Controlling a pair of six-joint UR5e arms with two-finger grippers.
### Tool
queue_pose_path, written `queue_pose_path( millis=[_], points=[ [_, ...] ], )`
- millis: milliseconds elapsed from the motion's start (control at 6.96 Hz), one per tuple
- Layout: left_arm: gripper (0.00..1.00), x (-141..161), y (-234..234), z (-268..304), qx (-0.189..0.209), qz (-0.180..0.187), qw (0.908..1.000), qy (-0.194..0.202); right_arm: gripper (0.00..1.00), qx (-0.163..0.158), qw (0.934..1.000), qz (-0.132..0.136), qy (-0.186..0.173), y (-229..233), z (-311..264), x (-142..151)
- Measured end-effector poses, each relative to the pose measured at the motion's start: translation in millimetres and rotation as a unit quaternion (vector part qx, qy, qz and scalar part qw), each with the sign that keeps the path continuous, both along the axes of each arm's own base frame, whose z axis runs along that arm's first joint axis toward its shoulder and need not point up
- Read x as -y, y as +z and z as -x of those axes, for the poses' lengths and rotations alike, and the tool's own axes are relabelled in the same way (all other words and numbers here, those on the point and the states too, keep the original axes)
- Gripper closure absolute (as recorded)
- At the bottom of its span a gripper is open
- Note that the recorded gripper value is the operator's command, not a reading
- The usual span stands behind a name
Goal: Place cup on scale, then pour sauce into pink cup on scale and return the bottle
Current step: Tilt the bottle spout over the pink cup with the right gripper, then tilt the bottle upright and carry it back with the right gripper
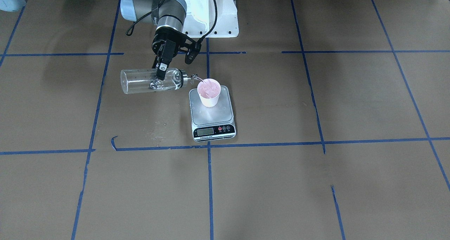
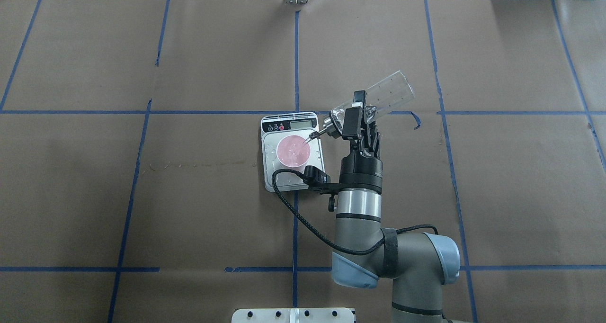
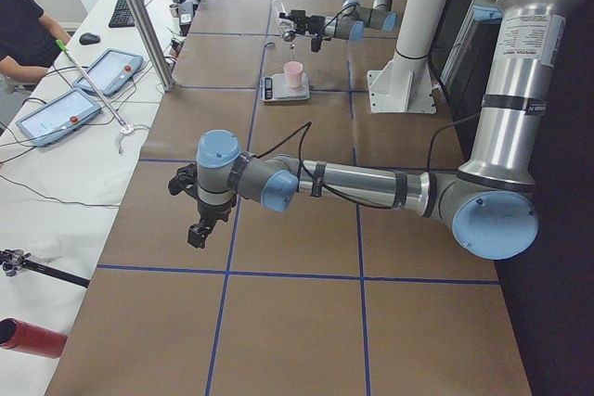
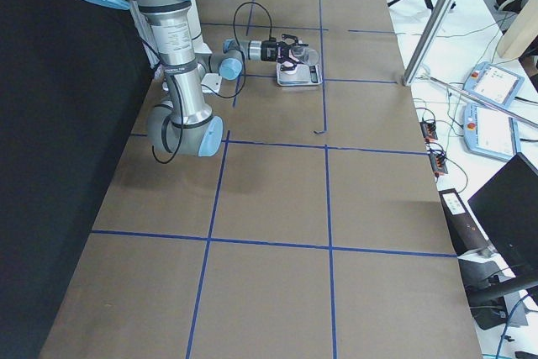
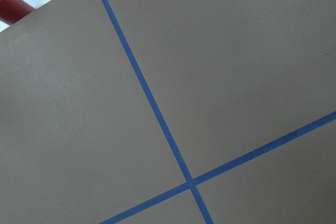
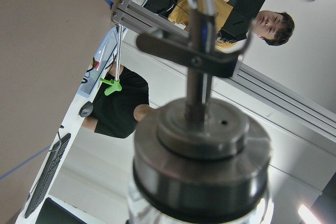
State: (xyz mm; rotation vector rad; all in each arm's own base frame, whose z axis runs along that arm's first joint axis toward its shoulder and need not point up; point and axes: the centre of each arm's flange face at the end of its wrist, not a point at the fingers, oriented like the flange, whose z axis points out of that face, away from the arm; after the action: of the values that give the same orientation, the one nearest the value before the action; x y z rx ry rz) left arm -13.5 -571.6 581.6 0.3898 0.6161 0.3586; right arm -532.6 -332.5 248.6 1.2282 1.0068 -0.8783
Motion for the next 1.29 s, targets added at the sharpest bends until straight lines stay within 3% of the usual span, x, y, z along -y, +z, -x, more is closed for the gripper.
queue_pose_path(
  millis=[431,862,1006,1149,1293],
  points=[
    [0.0,2,-5,0,-0.001,-0.003,1.0,-0.002,1.0,0.122,0.9919,0.016,-0.033,-2,-5,-2],
    [0.0,5,-13,0,-0.002,-0.009,1.0,-0.003,1.0,0.201,0.978,0.033,-0.045,9,-2,-1],
    [0.0,5,-14,-1,-0.003,-0.01,0.9999,-0.003,1.0,0.238,0.969,0.042,-0.05,12,-1,0],
    [0.0,5,-15,-1,-0.003,-0.011,0.9999,-0.003,1.0,0.29,0.9539,0.055,-0.054,13,0,1],
    [0.0,5,-15,0,-0.003,-0.011,0.9999,-0.003,1.0,0.349,0.9328,0.069,-0.057,9,-3,3]
  ],
)
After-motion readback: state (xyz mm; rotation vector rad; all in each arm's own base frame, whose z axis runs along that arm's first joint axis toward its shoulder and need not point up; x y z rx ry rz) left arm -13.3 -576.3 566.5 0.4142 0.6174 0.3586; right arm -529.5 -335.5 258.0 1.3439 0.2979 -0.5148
